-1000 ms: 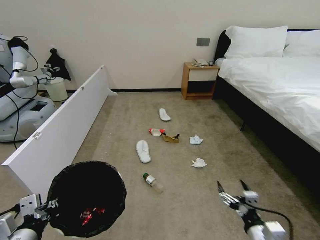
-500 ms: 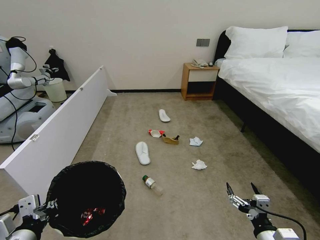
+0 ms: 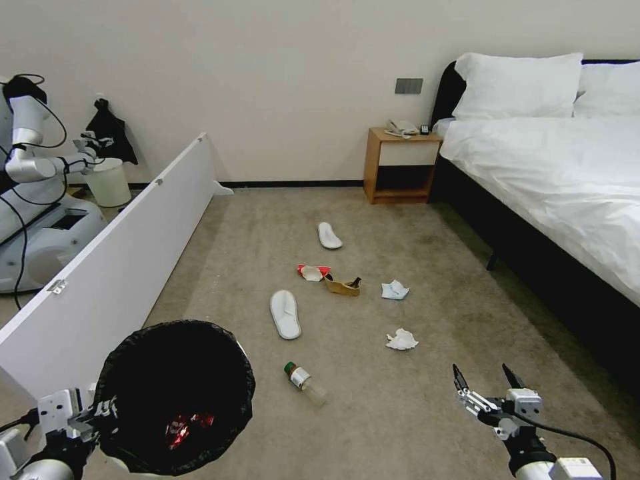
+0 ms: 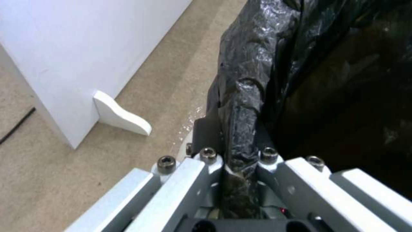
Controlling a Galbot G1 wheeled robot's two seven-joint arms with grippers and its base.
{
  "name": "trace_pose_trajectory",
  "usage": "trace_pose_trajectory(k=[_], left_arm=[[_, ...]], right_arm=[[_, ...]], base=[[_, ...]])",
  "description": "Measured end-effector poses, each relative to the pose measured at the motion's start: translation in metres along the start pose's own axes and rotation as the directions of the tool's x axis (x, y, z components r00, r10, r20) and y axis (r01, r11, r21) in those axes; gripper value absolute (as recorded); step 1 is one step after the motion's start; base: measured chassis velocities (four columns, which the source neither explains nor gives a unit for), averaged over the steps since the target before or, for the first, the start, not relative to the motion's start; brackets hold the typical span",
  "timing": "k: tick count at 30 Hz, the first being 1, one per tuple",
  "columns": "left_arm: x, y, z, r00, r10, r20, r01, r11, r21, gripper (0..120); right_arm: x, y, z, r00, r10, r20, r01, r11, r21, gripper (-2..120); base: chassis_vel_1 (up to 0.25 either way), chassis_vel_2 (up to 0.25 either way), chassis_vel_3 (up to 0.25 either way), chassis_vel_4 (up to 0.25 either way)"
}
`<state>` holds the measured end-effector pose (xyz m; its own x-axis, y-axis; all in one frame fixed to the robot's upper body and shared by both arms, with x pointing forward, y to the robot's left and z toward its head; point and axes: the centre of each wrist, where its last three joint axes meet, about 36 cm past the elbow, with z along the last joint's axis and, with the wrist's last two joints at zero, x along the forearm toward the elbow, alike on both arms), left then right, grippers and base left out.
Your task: Pick up the trash bin, then pick up the garbage from the floor and place it into the trash bin.
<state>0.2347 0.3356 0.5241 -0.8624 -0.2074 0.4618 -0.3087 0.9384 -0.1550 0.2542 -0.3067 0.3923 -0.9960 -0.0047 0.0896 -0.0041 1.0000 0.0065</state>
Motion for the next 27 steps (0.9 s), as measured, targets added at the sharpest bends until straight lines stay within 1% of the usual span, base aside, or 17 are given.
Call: trace_pose_trajectory(k=[14, 27], left_arm=[[-0.0001, -0.0011, -0.0019, 1.000, 0.007, 0.006, -0.007, 1.000, 0.004, 2], [-0.0016, -0.0021, -0.0032, 1.000, 0.011, 0.012, -0.011, 1.000, 0.008, 2]], right_arm=[[-0.0006, -0.0004, -0.0014, 1.000, -0.006, 0.002, 0.006, 1.000, -0.001, 100], [-0.0022, 0.0007, -0.0016, 1.000, -0.012, 0.002, 0.012, 1.000, -0.006, 100]], base=[[-0.040, 0.035, 0.044, -0.043], [-0.007, 0.006, 0.009, -0.004]])
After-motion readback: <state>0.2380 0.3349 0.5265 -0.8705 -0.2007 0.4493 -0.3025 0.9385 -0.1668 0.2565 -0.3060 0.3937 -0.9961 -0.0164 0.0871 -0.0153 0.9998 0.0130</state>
